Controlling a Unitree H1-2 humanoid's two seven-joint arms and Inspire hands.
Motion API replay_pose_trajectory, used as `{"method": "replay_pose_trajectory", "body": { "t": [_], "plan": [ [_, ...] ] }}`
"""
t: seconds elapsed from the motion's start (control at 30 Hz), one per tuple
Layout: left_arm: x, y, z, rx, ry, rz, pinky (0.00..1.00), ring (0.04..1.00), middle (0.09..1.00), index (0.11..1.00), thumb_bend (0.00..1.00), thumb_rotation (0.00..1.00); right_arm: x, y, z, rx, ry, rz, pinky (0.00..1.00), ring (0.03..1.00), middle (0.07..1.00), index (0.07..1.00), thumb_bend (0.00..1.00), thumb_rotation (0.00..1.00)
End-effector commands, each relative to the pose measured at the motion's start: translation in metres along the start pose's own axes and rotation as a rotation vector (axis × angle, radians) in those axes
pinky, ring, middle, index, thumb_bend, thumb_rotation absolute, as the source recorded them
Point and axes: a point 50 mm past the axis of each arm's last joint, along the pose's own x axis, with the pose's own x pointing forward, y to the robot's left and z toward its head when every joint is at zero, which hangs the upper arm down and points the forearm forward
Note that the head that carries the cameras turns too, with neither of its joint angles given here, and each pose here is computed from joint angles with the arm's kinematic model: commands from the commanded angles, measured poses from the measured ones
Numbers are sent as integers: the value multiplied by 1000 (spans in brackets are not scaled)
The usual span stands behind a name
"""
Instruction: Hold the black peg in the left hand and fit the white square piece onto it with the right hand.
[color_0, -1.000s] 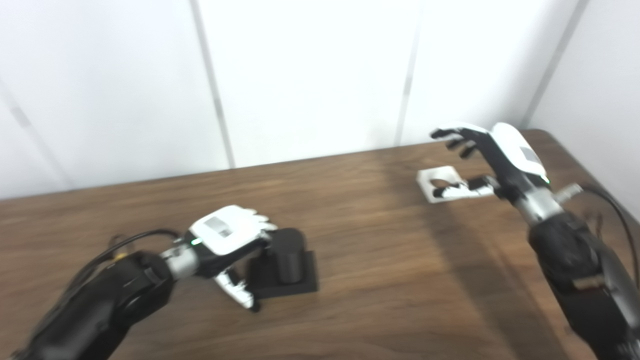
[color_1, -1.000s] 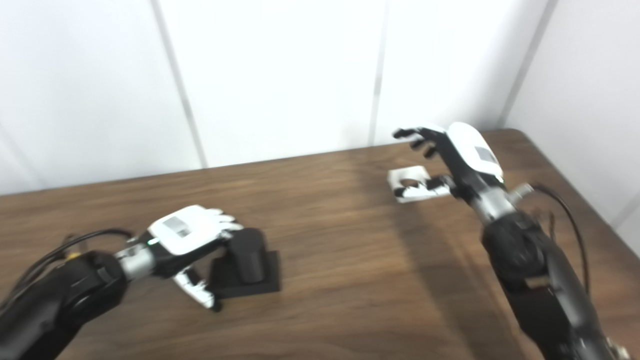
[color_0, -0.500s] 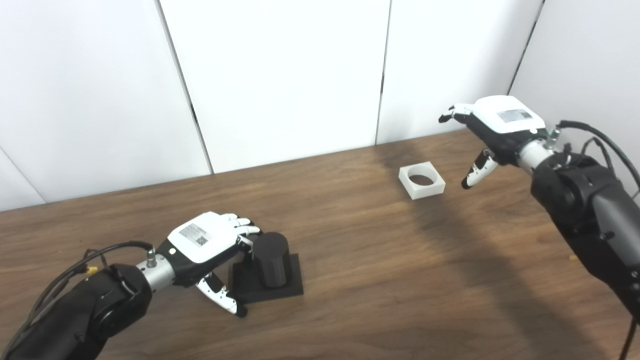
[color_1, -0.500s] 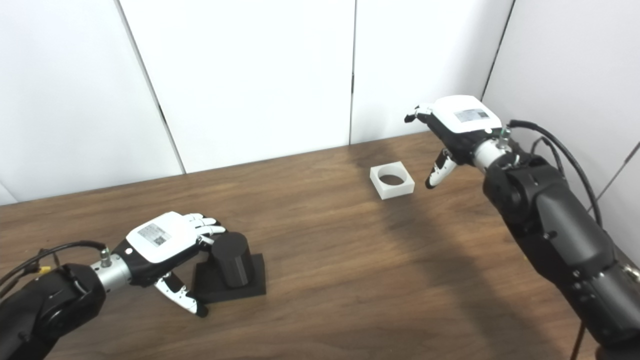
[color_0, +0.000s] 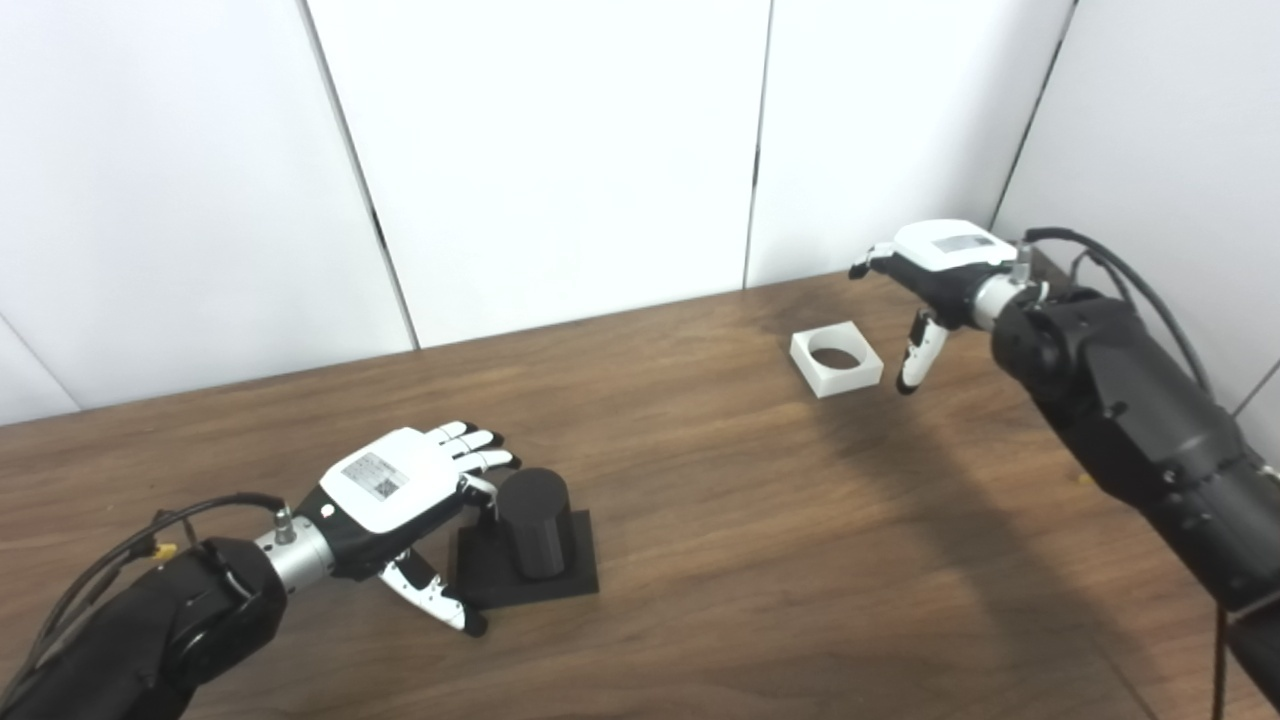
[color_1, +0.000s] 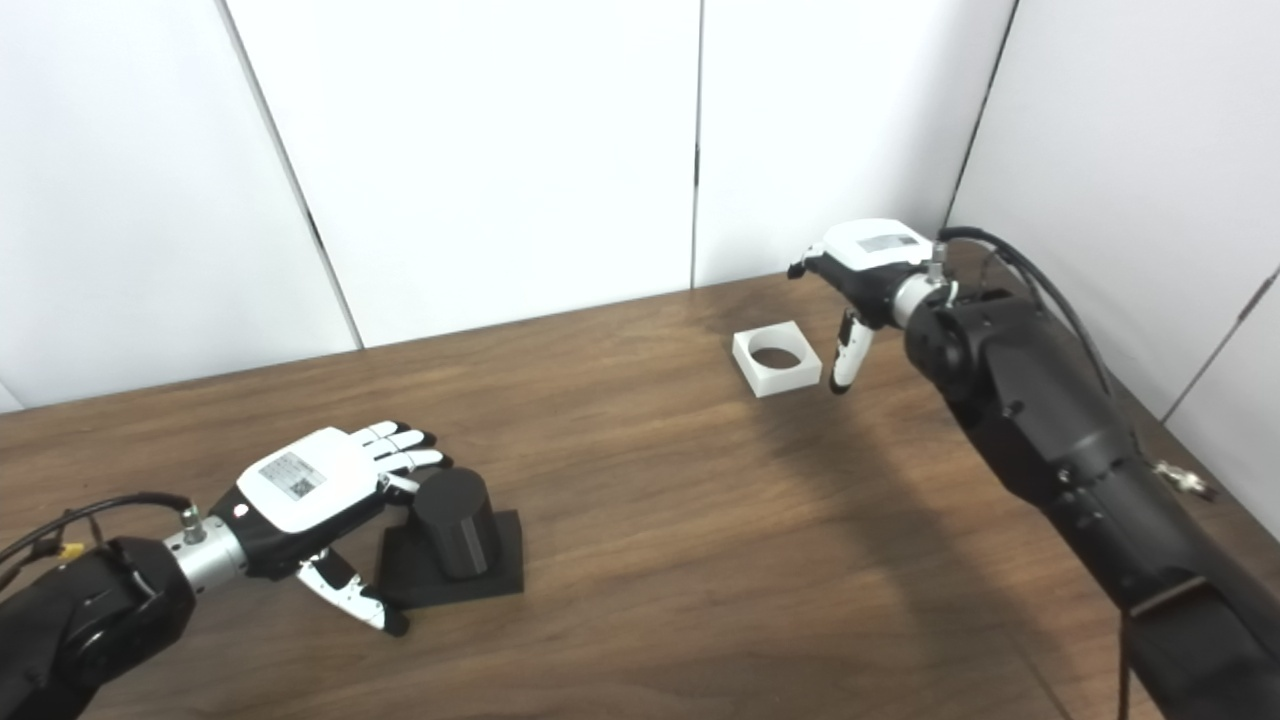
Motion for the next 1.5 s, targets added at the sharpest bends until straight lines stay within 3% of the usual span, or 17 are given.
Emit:
{"method": "replay_pose_trajectory", "body": {
  "t": [0.0,0.5,0.87,1.17,1.2,1.23,1.47],
  "plan": [
    [-41,-79,0,24,45,-356,972,958,909,491,517,89,6,-31,3,-34,-20,-89,851,911,930,857,890,99],
    [-43,-77,3,15,38,-339,966,944,900,490,519,86,44,-12,30,-69,-41,-1,852,892,907,844,885,101],
    [-44,-76,4,18,36,-338,962,943,893,490,519,85,56,-9,33,-80,-44,23,819,886,904,822,862,108],
    [-47,-73,7,16,38,-338,931,921,880,490,520,83,57,-2,27,-96,-12,33,794,862,840,597,754,156],
    [-48,-73,7,16,39,-340,930,922,881,490,521,82,57,-2,26,-95,-8,33,794,858,832,534,615,149],
    [-48,-72,6,16,39,-341,930,923,882,490,521,82,57,-1,25,-101,-2,38,795,855,828,513,568,146],
    [-50,-69,7,13,38,-333,917,913,874,489,521,80,56,-3,15,-148,74,87,763,803,759,493,515,152]
  ]
}}
